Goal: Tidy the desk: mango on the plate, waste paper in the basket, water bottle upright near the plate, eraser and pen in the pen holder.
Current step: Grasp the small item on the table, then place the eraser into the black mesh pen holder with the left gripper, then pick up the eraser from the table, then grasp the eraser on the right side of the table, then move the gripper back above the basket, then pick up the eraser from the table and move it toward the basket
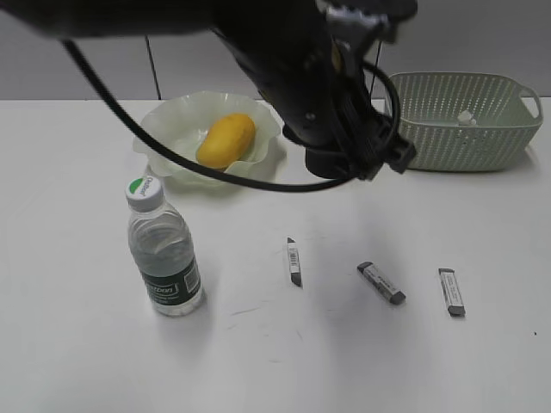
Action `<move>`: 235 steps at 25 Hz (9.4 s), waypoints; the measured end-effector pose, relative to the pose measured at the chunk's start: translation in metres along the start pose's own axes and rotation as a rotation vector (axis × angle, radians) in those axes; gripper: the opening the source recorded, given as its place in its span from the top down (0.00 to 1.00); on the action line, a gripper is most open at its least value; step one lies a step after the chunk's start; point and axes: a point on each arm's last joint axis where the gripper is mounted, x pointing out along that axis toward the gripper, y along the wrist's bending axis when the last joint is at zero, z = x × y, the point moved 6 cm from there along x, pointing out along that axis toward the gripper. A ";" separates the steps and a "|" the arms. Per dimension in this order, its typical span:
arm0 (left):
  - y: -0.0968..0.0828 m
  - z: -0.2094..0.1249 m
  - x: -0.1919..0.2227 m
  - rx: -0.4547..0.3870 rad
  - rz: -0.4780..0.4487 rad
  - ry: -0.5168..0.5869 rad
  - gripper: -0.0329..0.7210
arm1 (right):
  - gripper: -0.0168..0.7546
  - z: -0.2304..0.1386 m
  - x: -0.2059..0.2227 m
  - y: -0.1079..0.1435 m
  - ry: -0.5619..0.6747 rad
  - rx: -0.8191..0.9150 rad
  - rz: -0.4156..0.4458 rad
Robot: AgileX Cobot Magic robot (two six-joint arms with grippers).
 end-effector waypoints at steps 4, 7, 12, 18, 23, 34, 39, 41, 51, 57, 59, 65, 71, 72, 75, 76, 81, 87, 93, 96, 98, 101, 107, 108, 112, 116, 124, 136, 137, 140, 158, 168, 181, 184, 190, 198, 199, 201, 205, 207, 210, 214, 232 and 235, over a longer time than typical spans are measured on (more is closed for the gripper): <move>0.009 -0.023 0.068 -0.121 0.058 0.187 0.32 | 0.53 0.000 0.000 0.000 0.000 0.000 0.000; 0.021 -0.046 0.101 -0.231 0.116 0.307 0.29 | 0.53 0.000 0.000 0.000 0.000 0.000 0.000; 0.033 -0.074 0.127 -0.321 0.208 0.400 0.32 | 0.53 0.000 0.000 0.000 0.000 0.000 0.000; 0.040 -0.077 0.132 -0.368 0.262 0.396 0.41 | 0.53 0.000 0.000 0.000 0.000 0.000 0.001; 0.041 -0.080 0.136 -0.381 0.269 0.402 0.56 | 0.53 0.000 0.000 0.000 0.000 0.000 0.001; 0.044 -0.084 0.143 -0.372 0.285 0.413 0.85 | 0.53 0.000 0.000 0.000 0.000 0.000 0.001; 0.041 -0.056 0.136 -0.377 0.243 0.300 0.85 | 0.53 0.000 0.000 0.000 0.000 0.000 0.001; 0.040 -0.024 0.123 -0.359 0.200 0.150 0.85 | 0.53 0.000 0.000 0.000 0.000 0.000 0.001; 0.082 0.122 0.044 0.055 0.063 -0.728 0.85 | 0.53 0.000 0.000 0.000 0.000 0.001 0.002; 0.131 0.094 0.095 0.008 0.093 -0.667 0.85 | 0.53 0.000 0.000 0.000 0.000 0.001 0.002; 0.133 0.089 0.104 -0.019 0.073 -0.672 0.85 | 0.53 0.000 0.000 0.000 0.000 0.001 0.002; 0.132 0.086 0.114 -0.062 0.048 -0.677 0.65 | 0.53 0.000 0.000 0.000 0.000 0.001 0.002; 0.141 0.084 0.098 -0.173 0.112 -0.592 0.50 | 0.53 0.000 0.000 0.000 0.000 0.001 0.002; 0.142 0.083 0.088 -0.194 0.145 -0.549 0.51 | 0.53 0.000 0.000 0.000 0.000 0.001 0.002; 0.144 0.087 0.040 -0.164 0.250 -0.465 0.56 | 0.53 0.000 0.000 0.000 0.000 0.001 0.002; 0.143 0.090 0.020 -0.150 0.279 -0.448 0.59 | 0.53 0.000 0.000 0.000 0.000 0.001 0.002; 0.140 0.078 -0.076 -0.110 0.351 -0.431 0.63 | 0.53 0.000 0.000 0.000 0.000 0.001 0.002; 0.122 -0.039 -0.178 -0.055 0.379 -0.365 0.56 | 0.53 0.000 0.000 0.000 0.000 0.001 0.002; 0.100 -0.183 -0.256 -0.184 0.343 -0.371 0.24 | 0.53 0.000 0.000 0.000 0.000 0.001 0.002; 0.093 -0.238 -0.279 -0.253 0.326 -0.388 0.20 | 0.53 0.000 0.000 0.000 0.000 0.001 0.002; 0.089 -0.269 -0.290 -0.296 0.308 -0.406 0.19 | 0.53 0.000 0.000 0.000 0.000 0.001 0.002; 0.085 -0.305 -0.299 -0.332 0.297 -0.431 0.19 | 0.53 0.000 0.000 0.000 0.000 0.001 0.002; 0.080 -0.325 -0.296 -0.303 0.272 -0.480 0.20 | 0.53 0.000 0.002 0.001 0.017 0.000 0.002; 0.080 -0.322 -0.295 -0.285 0.270 -0.497 0.22 | 0.53 0.000 0.003 0.001 0.022 -0.001 0.002; 0.079 -0.317 -0.289 -0.249 0.270 -0.502 0.28 | 0.53 0.002 0.008 0.001 0.049 -0.005 0.002; 0.079 -0.317 -0.290 -0.246 0.270 -0.505 0.32 | 0.53 0.022 0.021 0.003 0.065 -0.014 0.006; 0.085 -0.323 -0.296 -0.365 0.420 -0.517 0.32 | 0.52 0.060 0.146 0.014 0.371 0.069 -0.035; 0.092 -0.334 -0.304 -0.544 0.648 -0.514 0.35 | 0.37 -0.032 0.307 -0.007 0.821 0.292 -0.100; 0.092 -0.334 -0.304 -0.544 0.648 -0.514 0.35 | 0.37 -0.038 0.311 -0.005 0.836 0.312 -0.096; 0.092 -0.334 -0.304 -0.544 0.648 -0.514 0.35 | 0.37 -0.048 0.320 -0.003 0.862 0.335 -0.094; 0.092 -0.334 -0.304 -0.541 0.649 -0.513 0.37 | 0.77 0.062 0.302 -0.012 0.363 0.248 -0.047; 0.092 -0.333 -0.304 -0.541 0.649 -0.514 0.39 | 0.77 0.187 0.362 0.013 -0.288 0.086 0.041; 0.092 -0.333 -0.304 -0.541 0.649 -0.514 0.40 | 0.39 0.137 0.450 0.032 0.057 0.094 0.051; 0.092 -0.333 -0.304 -0.541 0.649 -0.514 0.40 | 0.34 0.157 0.410 0.029 0.046 0.034 0.046; 0.098 -0.324 -0.297 -0.519 0.640 -0.445 0.43 | 0.34 0.125 0.245 0.013 0.155 -0.036 0.000; 0.124 -0.212 -0.267 -0.317 0.433 -0.484 0.45 | 0.35 0.025 0.076 0.000 0.342 0.023 -0.054; 0.128 -0.195 -0.260 -0.299 0.396 -0.487 0.45 | 0.35 0.021 0.063 0.000 0.289 0.027 -0.047; 0.135 -0.151 -0.241 -0.230 0.303 -0.483 0.47 | 0.35 0.023 0.038 0.000 0.147 0.036 -0.039; 0.100 -0.060 -0.191 -0.015 0.103 -0.449 0.55 | 0.36 0.021 -0.003 -0.002 -0.082 0.047 -0.036; 0.064 -0.023 -0.158 0.024 0.011 -0.416 0.57 | 0.39 0.012 -0.014 -0.002 -0.110 0.054 -0.037; 0.021 0.012 -0.090 -0.078 -0.068 -0.286 0.56 | 0.42 -0.001 -0.018 -0.002 -0.068 0.058 -0.039; -0.001 0.010 0.011 -0.246 -0.069 -0.035 0.47 | 0.43 -0.003 -0.018 -0.001 -0.056 0.054 -0.030; -0.040 -0.073 0.154 -0.881 0.201 0.260 0.41 | 0.43 -0.003 -0.012 0.001 -0.071 0.053 -0.022; -0.045 -0.067 0.160 -0.904 0.194 0.241 0.42 | 0.43 -0.003 -0.012 0.001 -0.071 0.053 -0.022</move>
